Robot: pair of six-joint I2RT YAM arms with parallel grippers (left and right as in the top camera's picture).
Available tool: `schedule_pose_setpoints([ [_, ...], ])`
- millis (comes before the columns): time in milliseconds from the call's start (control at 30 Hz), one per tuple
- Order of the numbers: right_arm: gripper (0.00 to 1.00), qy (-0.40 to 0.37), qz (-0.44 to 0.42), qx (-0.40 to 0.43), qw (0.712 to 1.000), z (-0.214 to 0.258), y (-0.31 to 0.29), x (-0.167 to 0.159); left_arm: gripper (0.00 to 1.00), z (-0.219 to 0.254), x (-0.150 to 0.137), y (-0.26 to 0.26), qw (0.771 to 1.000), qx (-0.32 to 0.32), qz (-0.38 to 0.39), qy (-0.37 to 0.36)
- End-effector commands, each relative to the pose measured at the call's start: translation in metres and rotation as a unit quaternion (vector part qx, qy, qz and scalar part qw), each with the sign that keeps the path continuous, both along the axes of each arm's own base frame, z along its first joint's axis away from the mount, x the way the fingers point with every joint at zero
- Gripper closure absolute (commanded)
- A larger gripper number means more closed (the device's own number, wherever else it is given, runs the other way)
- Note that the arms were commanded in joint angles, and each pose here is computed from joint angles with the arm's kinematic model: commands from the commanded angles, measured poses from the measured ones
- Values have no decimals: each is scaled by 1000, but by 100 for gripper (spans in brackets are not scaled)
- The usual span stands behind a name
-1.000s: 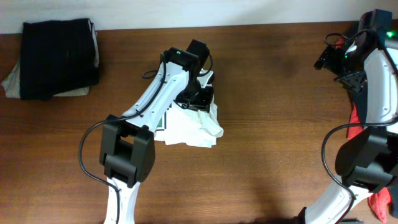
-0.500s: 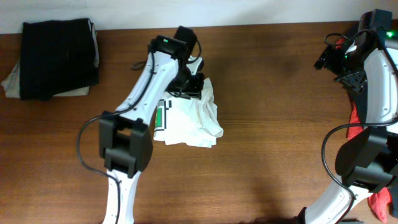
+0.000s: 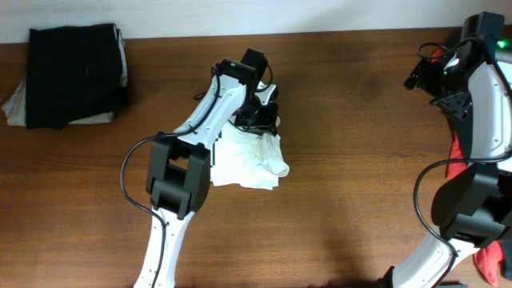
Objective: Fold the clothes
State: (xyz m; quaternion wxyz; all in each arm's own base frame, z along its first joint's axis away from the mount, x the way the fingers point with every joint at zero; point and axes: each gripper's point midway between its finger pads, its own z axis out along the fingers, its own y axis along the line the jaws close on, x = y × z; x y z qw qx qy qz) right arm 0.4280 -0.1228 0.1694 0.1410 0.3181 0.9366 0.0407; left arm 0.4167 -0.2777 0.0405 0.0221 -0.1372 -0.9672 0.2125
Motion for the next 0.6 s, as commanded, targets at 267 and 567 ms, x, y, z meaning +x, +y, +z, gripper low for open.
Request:
schedule_pose_setpoints([
  [267, 1, 1, 1, -6, 1000, 1, -3, -1, 64, 8, -11, -49, 997, -70, -33, -6],
  [567, 1, 0, 1, -6, 1000, 1, -3, -1, 29, 78, -9, -48, 989, -93, -95, -59],
])
